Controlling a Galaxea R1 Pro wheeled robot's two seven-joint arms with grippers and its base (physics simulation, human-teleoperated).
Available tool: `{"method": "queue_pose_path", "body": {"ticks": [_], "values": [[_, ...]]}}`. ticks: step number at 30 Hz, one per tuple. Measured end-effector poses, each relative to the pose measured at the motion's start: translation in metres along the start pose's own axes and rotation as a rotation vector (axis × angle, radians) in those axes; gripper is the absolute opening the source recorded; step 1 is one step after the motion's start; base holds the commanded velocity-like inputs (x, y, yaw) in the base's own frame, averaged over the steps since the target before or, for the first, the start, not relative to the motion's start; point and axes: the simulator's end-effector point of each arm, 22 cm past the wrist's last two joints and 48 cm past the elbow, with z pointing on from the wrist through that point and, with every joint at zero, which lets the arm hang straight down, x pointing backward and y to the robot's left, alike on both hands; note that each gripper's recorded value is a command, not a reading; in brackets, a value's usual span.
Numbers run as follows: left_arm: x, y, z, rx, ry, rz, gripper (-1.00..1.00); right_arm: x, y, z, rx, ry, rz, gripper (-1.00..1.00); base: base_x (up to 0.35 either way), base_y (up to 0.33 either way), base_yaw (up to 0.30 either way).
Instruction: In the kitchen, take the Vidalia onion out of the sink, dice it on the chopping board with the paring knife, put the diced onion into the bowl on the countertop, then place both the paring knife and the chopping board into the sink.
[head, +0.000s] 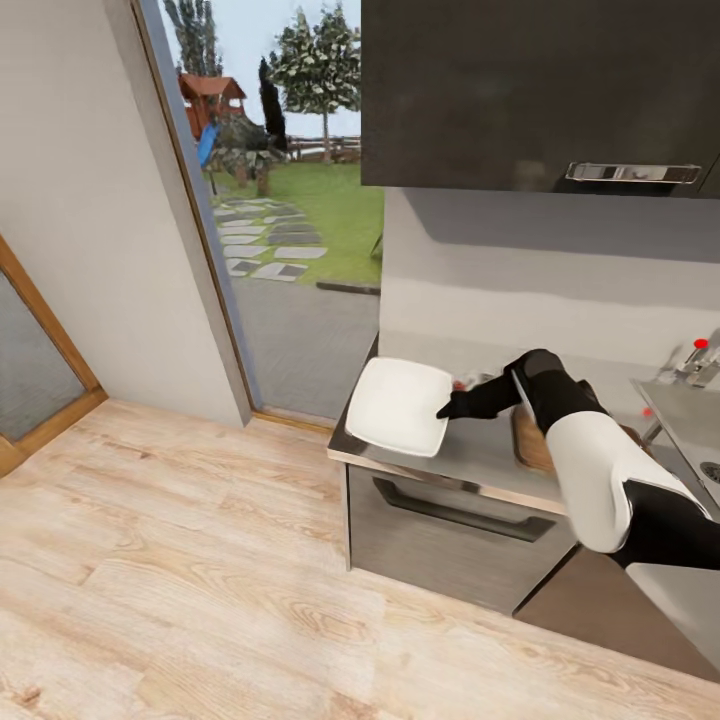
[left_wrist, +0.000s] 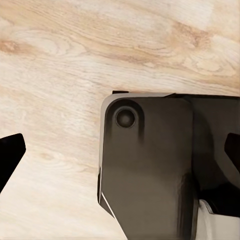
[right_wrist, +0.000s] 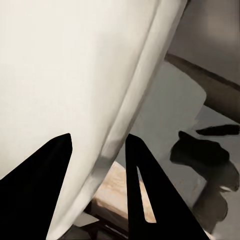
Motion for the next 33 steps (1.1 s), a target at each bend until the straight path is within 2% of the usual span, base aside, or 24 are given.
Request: {"method": "queue_pose_path", "body": {"ticks": [9, 18, 27, 33], "values": [[0.000, 0.000, 0.000, 0.000, 0.000, 0.000, 1.00, 0.009, -0.005, 0.002, -0.024, 0.014, 0.031, -1.00, 0.000, 0.000, 0.000], [0.000, 0.000, 0.000, 0.000, -0.001, 0.000, 1.00, 0.015, -0.003, 0.006, -0.034, 0.030, 0.038, -1.00, 0.003, 0.000, 0.000], [0.000, 0.000, 0.000, 0.000, 0.000, 0.000, 1.00, 0.019, -0.002, 0.009, -0.036, 0.044, 0.039, -1.00, 0.197, -0.046, 0.000], [0.000, 0.000, 0.000, 0.000, 0.001, 0.000, 1.00, 0.021, -0.003, 0.010, -0.036, 0.048, 0.045, -1.00, 0.054, -0.019, 0.000]]}}
